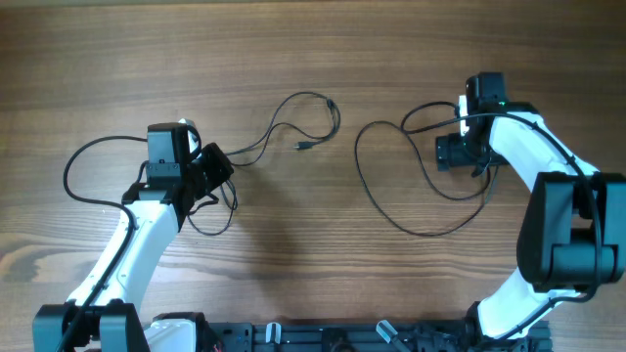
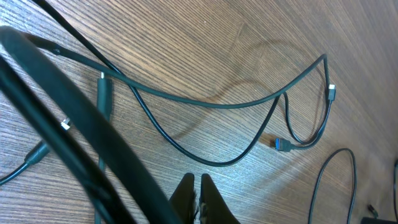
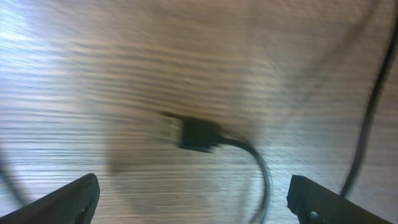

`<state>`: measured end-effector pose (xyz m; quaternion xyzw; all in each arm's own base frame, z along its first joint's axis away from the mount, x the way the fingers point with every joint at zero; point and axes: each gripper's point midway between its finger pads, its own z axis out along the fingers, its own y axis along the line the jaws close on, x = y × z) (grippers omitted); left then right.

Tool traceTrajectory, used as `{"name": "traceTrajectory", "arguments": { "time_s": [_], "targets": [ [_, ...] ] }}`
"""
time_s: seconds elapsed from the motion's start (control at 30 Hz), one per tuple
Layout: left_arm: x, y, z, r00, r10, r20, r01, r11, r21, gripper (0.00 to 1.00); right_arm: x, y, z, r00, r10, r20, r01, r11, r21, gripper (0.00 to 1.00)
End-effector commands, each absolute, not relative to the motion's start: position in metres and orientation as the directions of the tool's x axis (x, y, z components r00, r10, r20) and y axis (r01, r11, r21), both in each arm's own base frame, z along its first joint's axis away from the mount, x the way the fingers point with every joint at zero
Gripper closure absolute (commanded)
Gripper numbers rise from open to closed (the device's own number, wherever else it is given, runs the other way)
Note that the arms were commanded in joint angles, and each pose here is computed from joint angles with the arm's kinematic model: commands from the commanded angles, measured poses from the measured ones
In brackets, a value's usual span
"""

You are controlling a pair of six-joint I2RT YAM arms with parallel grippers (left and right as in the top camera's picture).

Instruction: Untangle cables

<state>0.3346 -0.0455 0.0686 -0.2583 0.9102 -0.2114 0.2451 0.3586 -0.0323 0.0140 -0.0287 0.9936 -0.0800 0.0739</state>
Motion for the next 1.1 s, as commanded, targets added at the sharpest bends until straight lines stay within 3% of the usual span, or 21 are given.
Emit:
{"name": "traceTrajectory", "arguments": {
  "time_s": [0.0, 0.17, 0.33, 0.5, 0.6, 0.7, 0.9, 1.07],
  "targets": [
    [0.333, -0.046, 0.066, -0.755, -0.56, -0.342, -0.359, 0.789, -0.5, 0.95, 0.383, -0.017, 0.072, -0.946, -0.053, -0.318, -0.026, 0.996, -0.09, 0.0],
    [0.333, -0.046, 0.066, -0.754, -0.56, -0.342, -0.359, 0.788, -0.5, 0.96, 0.369, -0.043, 0.105, -0.935, -0.045, -0.352, 0.02, 0.983, -0.181, 0.0],
    [0.333, -0.046, 0.066, -0.755, -0.56, -0.342, -0.359, 0.789, -0.5, 0.96, 0.344, -0.065, 0.081, -0.965, 0.012, -0.262, 0.056, 0.986, -0.159, 0.0],
    [0.333, -0.046, 0.066, -0.754, -0.56, -0.342, -0.358, 0.789, -0.5, 0.95, 0.328, -0.065, 0.05, -0.978, 0.037, -0.206, 0.043, 0.999, -0.026, 0.01],
    [0.333, -0.046, 0.066, -0.754, -0.56, -0.343, -0.358, 0.789, -0.5, 0.95, 0.328, -0.062, 0.036, -0.979, 0.002, -0.203, -0.002, 1.0, 0.021, 0.06],
    [0.333, -0.046, 0.066, -0.754, -0.56, -0.342, -0.359, 0.788, -0.5, 0.95, 0.328, -0.062, 0.019, -0.982, -0.023, -0.189, -0.027, 0.999, 0.017, 0.18],
    [0.333, -0.046, 0.066, -0.754, -0.56, -0.342, -0.358, 0.789, -0.5, 0.94, 0.319, -0.053, -0.017, -0.984, -0.121, -0.127, -0.13, 0.989, 0.064, 0.22],
    [0.333, -0.046, 0.066, -0.754, -0.56, -0.342, -0.358, 0.789, -0.5, 0.93, 0.338, -0.061, -0.029, -0.977, -0.116, -0.177, -0.122, 0.992, 0.024, 0.24]
  ]
}}
